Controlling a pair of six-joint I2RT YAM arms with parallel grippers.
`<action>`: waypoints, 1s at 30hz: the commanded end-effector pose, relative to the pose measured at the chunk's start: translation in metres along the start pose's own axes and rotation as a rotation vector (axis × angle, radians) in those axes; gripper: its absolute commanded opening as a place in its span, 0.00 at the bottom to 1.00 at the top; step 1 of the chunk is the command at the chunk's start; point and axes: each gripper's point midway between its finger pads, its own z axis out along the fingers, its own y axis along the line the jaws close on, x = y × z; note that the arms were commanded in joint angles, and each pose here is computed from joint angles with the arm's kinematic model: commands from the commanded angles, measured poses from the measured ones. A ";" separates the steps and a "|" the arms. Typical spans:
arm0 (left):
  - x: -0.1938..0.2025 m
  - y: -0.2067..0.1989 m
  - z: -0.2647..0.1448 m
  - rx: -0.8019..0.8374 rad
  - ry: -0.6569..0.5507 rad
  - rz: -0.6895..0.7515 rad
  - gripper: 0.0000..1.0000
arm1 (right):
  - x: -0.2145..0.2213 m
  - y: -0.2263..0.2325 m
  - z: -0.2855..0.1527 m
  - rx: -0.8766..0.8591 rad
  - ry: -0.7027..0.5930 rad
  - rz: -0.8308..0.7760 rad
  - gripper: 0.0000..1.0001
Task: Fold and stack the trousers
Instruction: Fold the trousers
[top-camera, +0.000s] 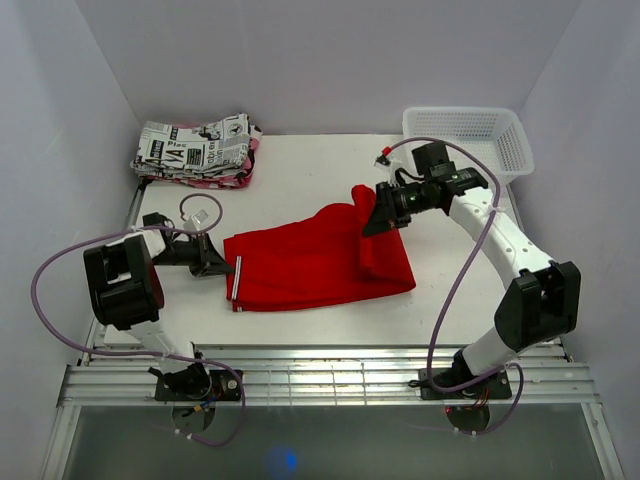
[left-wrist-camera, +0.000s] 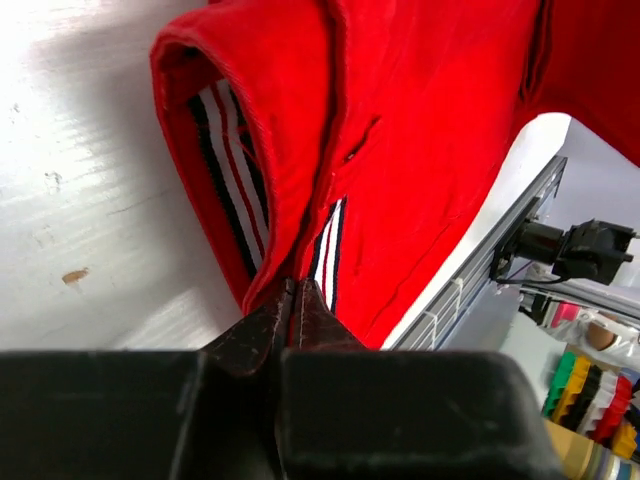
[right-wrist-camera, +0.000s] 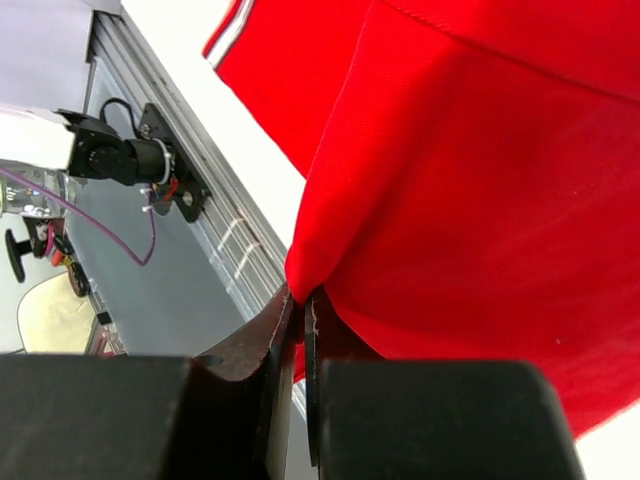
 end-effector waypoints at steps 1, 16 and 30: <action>-0.008 -0.008 0.003 0.057 -0.033 0.012 0.04 | -0.031 0.032 0.015 -0.044 -0.088 -0.020 0.08; -0.004 -0.005 0.011 0.048 -0.031 -0.030 0.00 | -0.049 0.091 0.142 -0.125 0.024 -0.024 0.08; 0.001 -0.003 0.013 0.031 -0.032 -0.075 0.00 | -0.055 0.127 0.199 -0.178 0.048 -0.034 0.08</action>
